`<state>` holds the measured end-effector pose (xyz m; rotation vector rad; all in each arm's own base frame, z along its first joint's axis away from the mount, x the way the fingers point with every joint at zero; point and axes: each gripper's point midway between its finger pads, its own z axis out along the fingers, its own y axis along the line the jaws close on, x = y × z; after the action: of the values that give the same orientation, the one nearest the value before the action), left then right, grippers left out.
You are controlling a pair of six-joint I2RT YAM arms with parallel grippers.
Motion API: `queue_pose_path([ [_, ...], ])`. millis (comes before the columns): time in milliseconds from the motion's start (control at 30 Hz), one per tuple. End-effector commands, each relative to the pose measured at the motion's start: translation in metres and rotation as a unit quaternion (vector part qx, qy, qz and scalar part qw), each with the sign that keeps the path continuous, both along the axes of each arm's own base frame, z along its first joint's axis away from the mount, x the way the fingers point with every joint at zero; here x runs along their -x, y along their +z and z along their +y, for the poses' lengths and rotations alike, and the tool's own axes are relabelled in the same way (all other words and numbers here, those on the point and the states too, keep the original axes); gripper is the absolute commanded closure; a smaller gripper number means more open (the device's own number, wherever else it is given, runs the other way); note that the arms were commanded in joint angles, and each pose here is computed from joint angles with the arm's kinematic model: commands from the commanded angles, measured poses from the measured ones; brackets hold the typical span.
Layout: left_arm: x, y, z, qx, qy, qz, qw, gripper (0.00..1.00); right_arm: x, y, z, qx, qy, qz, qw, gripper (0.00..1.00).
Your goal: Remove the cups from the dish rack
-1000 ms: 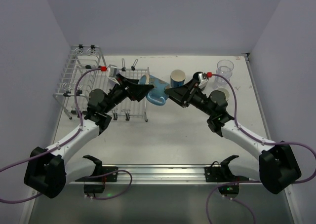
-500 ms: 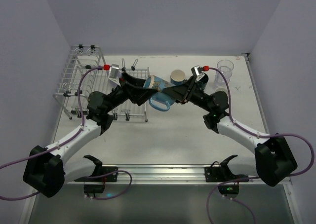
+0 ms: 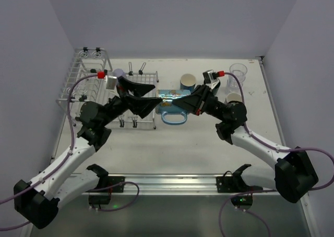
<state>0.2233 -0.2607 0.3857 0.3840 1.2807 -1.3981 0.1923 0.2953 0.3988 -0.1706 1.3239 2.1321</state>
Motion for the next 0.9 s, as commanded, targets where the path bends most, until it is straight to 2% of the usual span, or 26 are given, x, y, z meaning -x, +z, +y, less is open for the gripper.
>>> queue_pose_path([
  [0, -0.006, 0.034, 0.033, -0.038, 0.114, -0.074, 0.99, 0.0, 0.008, 0.017, -0.012, -0.009, -0.027, -0.05, 0.998, 1.0],
  [133, 0.001, 0.048, 0.063, -0.056, 0.187, -0.092, 0.976, 0.0, -0.002, 0.008, -0.014, 0.023, -0.047, -0.057, 0.997, 1.0],
  [167, -0.006, 0.037, 0.071, -0.078, 0.215, -0.066, 0.971, 0.0, -0.01, -0.004, -0.011, 0.052, -0.052, -0.036, 0.997, 1.0],
  [233, -0.008, 0.04, 0.088, -0.098, 0.257, -0.063, 0.959, 0.0, -0.016, -0.009, -0.012, 0.096, -0.078, -0.071, 0.99, 1.0],
  [300, -0.019, 0.017, 0.106, -0.141, 0.306, -0.015, 0.941, 0.0, -0.04, -0.042, -0.013, 0.182, -0.13, -0.026, 0.974, 1.0],
  [333, -0.022, 0.009, 0.113, -0.152, 0.324, 0.001, 0.934, 0.0, -0.051, -0.035, -0.019, 0.222, -0.18, -0.086, 0.955, 1.0],
  [367, -0.025, -0.006, 0.122, -0.175, 0.343, 0.027, 0.922, 0.0, -0.059, -0.072, -0.026, 0.298, -0.19, -0.04, 0.935, 1.0],
  [400, -0.026, -0.016, 0.125, -0.188, 0.349, 0.037, 0.917, 0.0, -0.065, -0.081, -0.031, 0.327, -0.205, -0.04, 0.922, 1.0],
  [433, -0.026, -0.023, 0.13, -0.197, 0.357, 0.044, 0.912, 0.0, -0.081, -0.082, -0.04, 0.364, -0.244, -0.067, 0.897, 1.0],
  [467, -0.025, -0.03, 0.131, -0.207, 0.359, 0.049, 0.909, 0.0, -0.082, -0.108, -0.048, 0.416, -0.242, -0.042, 0.876, 1.0],
  [500, -0.025, -0.044, 0.134, -0.228, 0.361, 0.057, 0.903, 0.0, -0.086, -0.116, -0.053, 0.44, -0.247, -0.041, 0.862, 1.0],
  [533, -0.026, -0.05, 0.137, -0.237, 0.368, 0.062, 0.897, 0.0, -0.097, -0.135, -0.064, 0.491, -0.261, -0.031, 0.831, 1.0],
  [633, -0.027, -0.064, 0.146, -0.265, 0.381, 0.071, 0.883, 0.0, -0.114, -0.159, -0.082, 0.558, -0.282, -0.026, 0.78, 1.0],
  [667, -0.027, -0.068, 0.148, -0.272, 0.384, 0.075, 0.879, 0.0, -0.127, -0.176, -0.09, 0.59, -0.292, -0.01, 0.753, 1.0],
  [733, -0.028, -0.077, 0.153, -0.288, 0.392, 0.077, 0.87, 0.0, -0.136, -0.185, -0.097, 0.622, -0.296, -0.01, 0.725, 1.0],
  [767, -0.028, -0.081, 0.154, -0.295, 0.393, 0.079, 0.868, 0.0, -0.147, -0.201, -0.106, 0.648, -0.308, 0.004, 0.697, 1.0],
  [867, -0.03, -0.093, 0.158, -0.311, 0.399, 0.086, 0.858, 0.0, -0.166, -0.216, -0.113, 0.671, -0.307, 0.015, 0.674, 1.0],
])
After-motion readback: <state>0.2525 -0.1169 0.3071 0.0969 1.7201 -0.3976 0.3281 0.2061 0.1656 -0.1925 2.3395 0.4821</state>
